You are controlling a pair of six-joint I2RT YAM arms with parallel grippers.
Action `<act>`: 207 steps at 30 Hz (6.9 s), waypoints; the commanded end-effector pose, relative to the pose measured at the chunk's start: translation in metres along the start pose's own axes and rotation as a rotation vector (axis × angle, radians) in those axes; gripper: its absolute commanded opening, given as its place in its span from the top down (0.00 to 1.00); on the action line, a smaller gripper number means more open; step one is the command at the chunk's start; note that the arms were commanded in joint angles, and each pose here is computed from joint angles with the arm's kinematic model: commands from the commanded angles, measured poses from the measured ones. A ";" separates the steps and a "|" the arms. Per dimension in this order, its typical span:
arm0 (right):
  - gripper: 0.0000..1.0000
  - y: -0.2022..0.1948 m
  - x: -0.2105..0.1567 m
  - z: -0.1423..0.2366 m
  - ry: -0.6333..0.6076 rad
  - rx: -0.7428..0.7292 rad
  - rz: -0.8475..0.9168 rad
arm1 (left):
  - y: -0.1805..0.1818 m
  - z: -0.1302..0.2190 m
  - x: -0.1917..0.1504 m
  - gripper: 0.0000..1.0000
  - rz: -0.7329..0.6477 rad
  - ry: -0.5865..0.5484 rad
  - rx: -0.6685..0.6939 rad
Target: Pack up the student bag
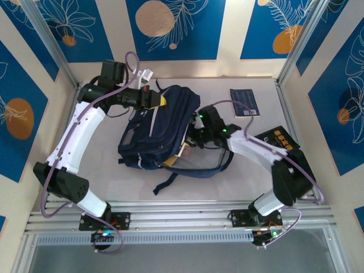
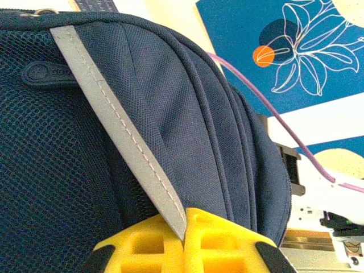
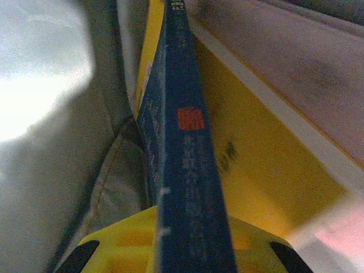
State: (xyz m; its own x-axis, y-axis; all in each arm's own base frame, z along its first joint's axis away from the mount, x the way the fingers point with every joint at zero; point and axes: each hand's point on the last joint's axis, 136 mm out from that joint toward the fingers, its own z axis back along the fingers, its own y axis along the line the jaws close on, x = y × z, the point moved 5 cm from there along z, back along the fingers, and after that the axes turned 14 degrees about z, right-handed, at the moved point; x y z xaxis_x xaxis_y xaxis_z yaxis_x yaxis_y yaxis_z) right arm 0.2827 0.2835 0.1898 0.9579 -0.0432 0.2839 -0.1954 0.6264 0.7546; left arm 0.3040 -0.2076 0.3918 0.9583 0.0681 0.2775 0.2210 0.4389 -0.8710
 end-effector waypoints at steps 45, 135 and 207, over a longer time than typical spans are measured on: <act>0.03 -0.050 -0.011 0.158 -0.435 -0.537 0.136 | 0.099 0.056 0.037 1.00 -0.040 -0.476 0.710; 0.17 -0.266 -0.036 0.202 -0.368 -0.445 -0.755 | 0.103 -0.280 -0.074 0.48 -0.136 0.198 0.300; 1.00 -0.170 -0.008 0.180 -0.366 -0.138 -0.292 | 0.124 -0.241 -0.035 0.44 0.011 0.183 0.322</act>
State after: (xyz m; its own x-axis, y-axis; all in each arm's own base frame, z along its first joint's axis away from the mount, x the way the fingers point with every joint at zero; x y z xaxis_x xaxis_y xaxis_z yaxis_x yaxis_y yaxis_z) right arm 0.2565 0.0158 0.1270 0.8063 -0.5543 0.2067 0.3009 0.6851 0.6634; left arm 0.3337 -0.3990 0.1379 0.9866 -0.0997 0.1293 0.1608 0.7320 -0.6621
